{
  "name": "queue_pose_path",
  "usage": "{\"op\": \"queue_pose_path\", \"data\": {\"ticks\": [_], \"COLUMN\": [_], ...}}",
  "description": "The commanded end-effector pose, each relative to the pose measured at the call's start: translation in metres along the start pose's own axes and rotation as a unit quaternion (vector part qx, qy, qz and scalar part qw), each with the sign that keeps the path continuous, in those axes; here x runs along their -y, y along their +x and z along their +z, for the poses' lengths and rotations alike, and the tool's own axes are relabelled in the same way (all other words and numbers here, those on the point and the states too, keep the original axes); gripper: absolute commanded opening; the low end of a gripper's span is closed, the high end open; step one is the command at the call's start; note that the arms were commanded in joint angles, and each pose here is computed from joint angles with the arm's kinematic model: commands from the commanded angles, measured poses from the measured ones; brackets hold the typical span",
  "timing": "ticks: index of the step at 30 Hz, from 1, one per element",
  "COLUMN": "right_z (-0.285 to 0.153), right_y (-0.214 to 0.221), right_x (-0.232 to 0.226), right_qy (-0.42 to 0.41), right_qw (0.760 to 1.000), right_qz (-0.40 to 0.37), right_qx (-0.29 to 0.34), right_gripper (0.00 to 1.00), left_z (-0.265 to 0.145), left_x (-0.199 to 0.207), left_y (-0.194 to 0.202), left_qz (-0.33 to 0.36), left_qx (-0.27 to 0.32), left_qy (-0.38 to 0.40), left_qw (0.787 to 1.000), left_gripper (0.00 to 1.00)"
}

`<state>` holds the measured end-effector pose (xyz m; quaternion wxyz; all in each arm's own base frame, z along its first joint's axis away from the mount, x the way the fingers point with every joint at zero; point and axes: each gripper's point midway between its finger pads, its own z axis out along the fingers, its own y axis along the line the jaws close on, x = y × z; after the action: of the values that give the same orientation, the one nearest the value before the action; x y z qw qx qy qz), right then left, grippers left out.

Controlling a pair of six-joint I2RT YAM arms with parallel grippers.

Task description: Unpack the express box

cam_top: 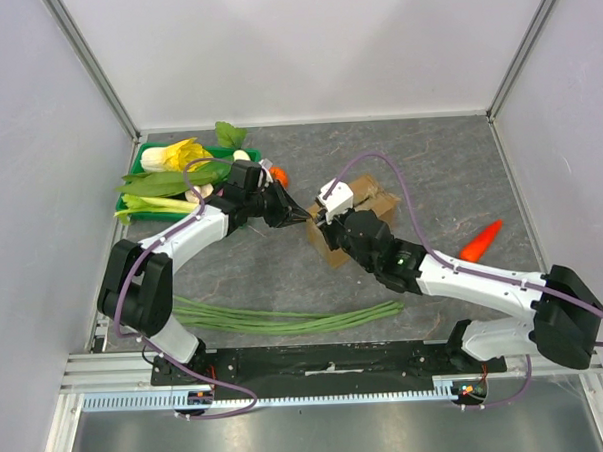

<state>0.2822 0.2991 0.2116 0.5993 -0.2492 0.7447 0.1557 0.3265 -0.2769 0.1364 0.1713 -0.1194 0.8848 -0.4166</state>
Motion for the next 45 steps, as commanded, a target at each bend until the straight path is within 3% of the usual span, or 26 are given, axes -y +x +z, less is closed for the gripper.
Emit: {"op": "queue_pose_path", "data": {"ticks": [1, 10, 23, 45], "right_z": [0.007, 0.004, -0.021, -0.063], "right_y": [-0.010, 0.008, 0.043, 0.070], "right_x": [0.001, -0.006, -0.019, -0.015], "right_qy": [0.011, -0.006, -0.012, -0.030], "right_qw": [1.000, 1.000, 0.997, 0.995], "right_qz": [-0.004, 0.008, 0.043, 0.012], "right_qx": [0.007, -0.019, -0.068, -0.092], "right_gripper": [0.00, 0.00, 0.00, 0.00], "left_z": [0.002, 0.002, -0.003, -0.011], "left_x": [-0.009, -0.008, -0.017, -0.027], "left_y": [0.000, 0.000, 0.001, -0.009], "left_qz": [-0.008, -0.013, -0.144, -0.165], "left_qx": [-0.003, -0.004, 0.060, 0.106], "left_qy": [-0.019, -0.016, -0.032, -0.067], "left_qw": [1.000, 1.000, 0.987, 0.978], "left_gripper": [0.02, 0.02, 0.02, 0.02]}}
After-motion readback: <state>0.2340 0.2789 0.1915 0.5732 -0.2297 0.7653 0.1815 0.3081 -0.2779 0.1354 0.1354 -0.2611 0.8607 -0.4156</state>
